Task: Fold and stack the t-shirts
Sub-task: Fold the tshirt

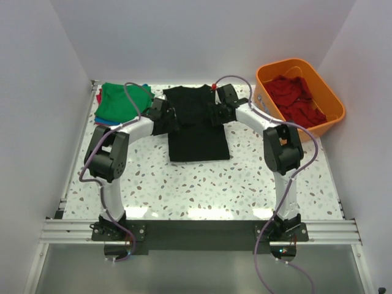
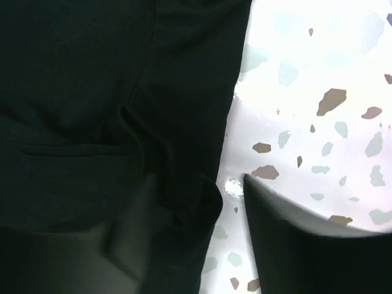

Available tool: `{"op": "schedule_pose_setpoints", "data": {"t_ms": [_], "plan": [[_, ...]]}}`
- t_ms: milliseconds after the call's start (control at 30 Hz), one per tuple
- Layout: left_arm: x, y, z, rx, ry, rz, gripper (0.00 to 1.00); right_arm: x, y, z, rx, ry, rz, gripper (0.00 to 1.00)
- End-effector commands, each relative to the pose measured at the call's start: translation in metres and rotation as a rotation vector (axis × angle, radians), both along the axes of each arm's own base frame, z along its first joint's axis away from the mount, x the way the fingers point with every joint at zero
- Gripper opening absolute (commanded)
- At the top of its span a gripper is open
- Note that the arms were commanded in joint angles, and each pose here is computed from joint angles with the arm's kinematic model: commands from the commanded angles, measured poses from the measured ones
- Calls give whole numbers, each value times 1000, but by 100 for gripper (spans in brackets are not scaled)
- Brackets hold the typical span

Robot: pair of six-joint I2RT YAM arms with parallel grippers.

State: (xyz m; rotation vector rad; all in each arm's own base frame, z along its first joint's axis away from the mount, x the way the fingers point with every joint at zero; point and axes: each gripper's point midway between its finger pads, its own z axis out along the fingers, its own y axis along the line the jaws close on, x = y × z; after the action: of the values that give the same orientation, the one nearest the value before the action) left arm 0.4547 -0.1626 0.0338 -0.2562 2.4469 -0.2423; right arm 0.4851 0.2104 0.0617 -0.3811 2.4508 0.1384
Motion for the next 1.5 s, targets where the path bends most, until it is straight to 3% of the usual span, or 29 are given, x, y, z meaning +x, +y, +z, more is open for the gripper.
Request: {"op": "schedule_pose_setpoints", "data": {"t_ms": [0,33,133,267,300,333,367,500,633,767,1000,1167,1300,1467], "plan": [[13,3,42,-6,-90,19,77,12,2,53,35,-86,-10,67],[10,5,44,-8,-93,20,86,10,1,62,38,-91,-11,73],[-5,4,65,-40,-117,2,97,-4,0,91,87,-108,-13,99],[-42,2,78,-89,-131,-5,100,-43,-4,109,186,-85,-62,99],[-51,0,90,-113,-154,-16,100,-64,-7,87,195,-17,-68,99],[-72,-5,75,-113,-118,-33,100,-75,-8,99,234,-36,-79,99],[-82,-7,71,-131,-104,-27,100,-98,-15,73,248,38,-130,99],[-124,-20,57,-167,-68,-50,100,-136,-23,53,328,75,-203,99],[-152,-20,31,-175,4,-34,100,-153,-28,33,342,108,-237,99],[-155,-9,19,-135,23,11,94,-162,-28,7,337,169,-265,99],[-158,-6,-2,-105,78,25,86,-166,-27,-20,336,221,-290,93],[-156,-7,-5,-107,77,20,82,-166,-26,-31,336,246,-302,79],[-150,-13,-5,-121,69,-3,67,-167,-24,-39,333,271,-301,66],[-145,-16,-12,-135,86,-26,48,-169,-27,-49,318,284,-320,59]]}}
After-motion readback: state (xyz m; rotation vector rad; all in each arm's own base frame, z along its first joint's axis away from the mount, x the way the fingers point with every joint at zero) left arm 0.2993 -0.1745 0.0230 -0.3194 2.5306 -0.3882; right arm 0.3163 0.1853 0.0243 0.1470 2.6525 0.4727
